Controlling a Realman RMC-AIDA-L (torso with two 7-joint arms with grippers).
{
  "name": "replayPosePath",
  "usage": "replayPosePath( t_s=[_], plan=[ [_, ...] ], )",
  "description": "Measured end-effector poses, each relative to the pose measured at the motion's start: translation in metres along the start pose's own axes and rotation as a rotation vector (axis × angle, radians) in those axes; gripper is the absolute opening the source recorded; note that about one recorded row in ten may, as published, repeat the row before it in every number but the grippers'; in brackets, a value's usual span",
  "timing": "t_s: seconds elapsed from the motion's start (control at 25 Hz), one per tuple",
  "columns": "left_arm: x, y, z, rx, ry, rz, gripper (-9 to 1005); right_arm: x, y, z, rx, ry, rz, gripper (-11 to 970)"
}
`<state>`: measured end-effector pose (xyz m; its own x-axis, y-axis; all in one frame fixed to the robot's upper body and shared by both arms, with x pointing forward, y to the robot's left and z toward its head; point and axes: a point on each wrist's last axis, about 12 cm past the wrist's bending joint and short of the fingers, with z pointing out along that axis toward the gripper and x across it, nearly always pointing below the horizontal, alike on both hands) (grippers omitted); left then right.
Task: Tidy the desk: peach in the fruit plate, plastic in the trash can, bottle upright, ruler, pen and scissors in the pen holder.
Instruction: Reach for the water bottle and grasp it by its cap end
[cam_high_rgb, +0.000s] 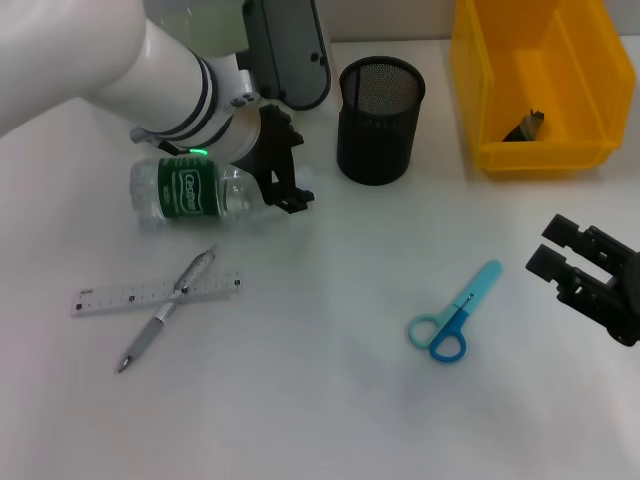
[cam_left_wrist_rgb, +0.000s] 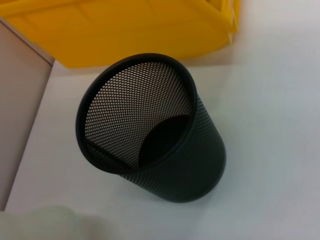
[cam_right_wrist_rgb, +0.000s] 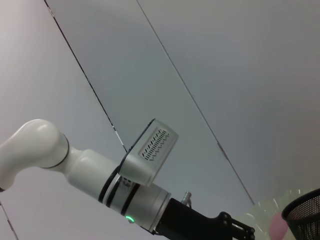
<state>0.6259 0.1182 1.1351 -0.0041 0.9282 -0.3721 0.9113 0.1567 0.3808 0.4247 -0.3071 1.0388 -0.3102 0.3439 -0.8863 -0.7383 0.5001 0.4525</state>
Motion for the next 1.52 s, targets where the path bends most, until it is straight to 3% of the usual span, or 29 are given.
replayPosePath(
  t_s=[0.84,1.52],
  plan=[
    [-0.011,-0.004,0.003,0.011,0.079,0.053,712,0.011,0.004,0.000,0.013,0.001,0.006,693],
    [-0.004,-0.005,0.012,-0.003,0.092,0.053,710,0.011,0.004,0.003,0.005,0.002,0.011,693]
  ],
)
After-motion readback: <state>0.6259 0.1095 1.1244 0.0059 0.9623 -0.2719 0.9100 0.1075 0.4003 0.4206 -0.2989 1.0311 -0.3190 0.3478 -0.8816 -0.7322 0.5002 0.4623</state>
